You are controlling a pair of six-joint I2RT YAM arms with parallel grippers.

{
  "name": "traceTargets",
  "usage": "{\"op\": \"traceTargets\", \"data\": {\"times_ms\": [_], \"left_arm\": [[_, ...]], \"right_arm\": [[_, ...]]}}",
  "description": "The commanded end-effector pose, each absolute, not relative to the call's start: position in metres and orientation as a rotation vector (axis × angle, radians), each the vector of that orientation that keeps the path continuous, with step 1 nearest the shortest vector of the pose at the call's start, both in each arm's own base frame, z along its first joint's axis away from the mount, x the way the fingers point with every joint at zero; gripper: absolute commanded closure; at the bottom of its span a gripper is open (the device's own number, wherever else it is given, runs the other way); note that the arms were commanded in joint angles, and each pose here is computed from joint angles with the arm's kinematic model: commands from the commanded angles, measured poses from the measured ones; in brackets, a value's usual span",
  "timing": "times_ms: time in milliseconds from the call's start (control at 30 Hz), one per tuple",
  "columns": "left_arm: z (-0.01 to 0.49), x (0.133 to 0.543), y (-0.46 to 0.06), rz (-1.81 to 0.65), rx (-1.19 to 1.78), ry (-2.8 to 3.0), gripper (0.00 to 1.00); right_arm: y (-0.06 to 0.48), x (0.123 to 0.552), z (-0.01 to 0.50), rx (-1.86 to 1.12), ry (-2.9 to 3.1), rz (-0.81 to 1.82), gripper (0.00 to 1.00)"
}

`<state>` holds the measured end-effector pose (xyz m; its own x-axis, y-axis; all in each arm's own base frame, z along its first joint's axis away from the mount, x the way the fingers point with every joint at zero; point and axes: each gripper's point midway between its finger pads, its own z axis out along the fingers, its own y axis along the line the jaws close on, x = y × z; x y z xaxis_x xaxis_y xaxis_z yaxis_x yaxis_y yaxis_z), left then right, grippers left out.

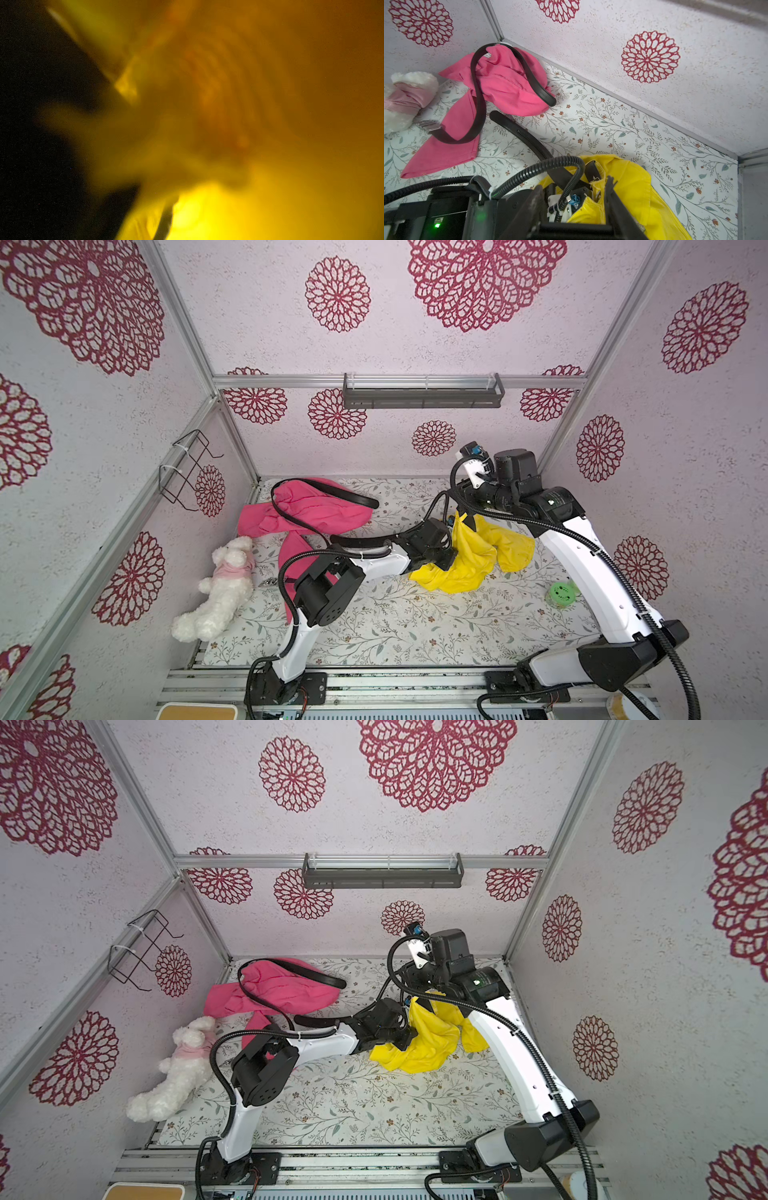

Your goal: Remove the belt from the trousers

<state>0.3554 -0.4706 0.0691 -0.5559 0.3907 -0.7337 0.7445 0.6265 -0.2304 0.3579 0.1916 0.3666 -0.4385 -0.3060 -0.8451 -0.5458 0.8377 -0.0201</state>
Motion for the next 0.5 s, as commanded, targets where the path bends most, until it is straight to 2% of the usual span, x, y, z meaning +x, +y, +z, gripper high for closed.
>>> {"op": "traceTargets", "data": {"times_ms": [0,67,100,133,200,233,267,333,467], "left_arm": [[-0.076,0.287,-0.4,-0.414,1.081,2.685,1.0],[-0.074,0.285,-0.401,-0.431,1.069,2.68,1.0],[-0.067,0.287,-0.399,-0.432,1.035,2.668,0.96],[-0.057,0.289,-0.395,-0.428,0.99,2.65,0.72],[-0.033,0.295,-0.384,-0.418,0.898,2.6,0.36],[-0.022,0.292,-0.375,-0.421,0.855,2.577,0.21],[-0.011,0.291,-0.369,-0.439,0.816,2.551,0.12],[0.023,0.286,-0.356,-0.525,0.715,2.462,0.0],[0.06,0.272,-0.334,-0.632,0.607,2.357,0.03]], "right_arm": [[0.221,0.33,0.52,-0.566,1.566,0.581,1.0],[0.229,0.335,0.504,-0.585,1.61,0.577,1.0],[0.231,0.34,0.49,-0.592,1.651,0.559,1.0],[0.232,0.345,0.473,-0.599,1.698,0.539,1.0],[0.231,0.351,0.438,-0.597,1.785,0.506,1.0],[0.231,0.352,0.422,-0.594,1.82,0.504,1.0],[0.232,0.352,0.405,-0.593,1.855,0.512,1.0],[0.238,0.35,0.371,-0.603,1.918,0.544,1.0],[0.263,0.337,0.312,-0.657,2.013,0.591,1.0]]}}
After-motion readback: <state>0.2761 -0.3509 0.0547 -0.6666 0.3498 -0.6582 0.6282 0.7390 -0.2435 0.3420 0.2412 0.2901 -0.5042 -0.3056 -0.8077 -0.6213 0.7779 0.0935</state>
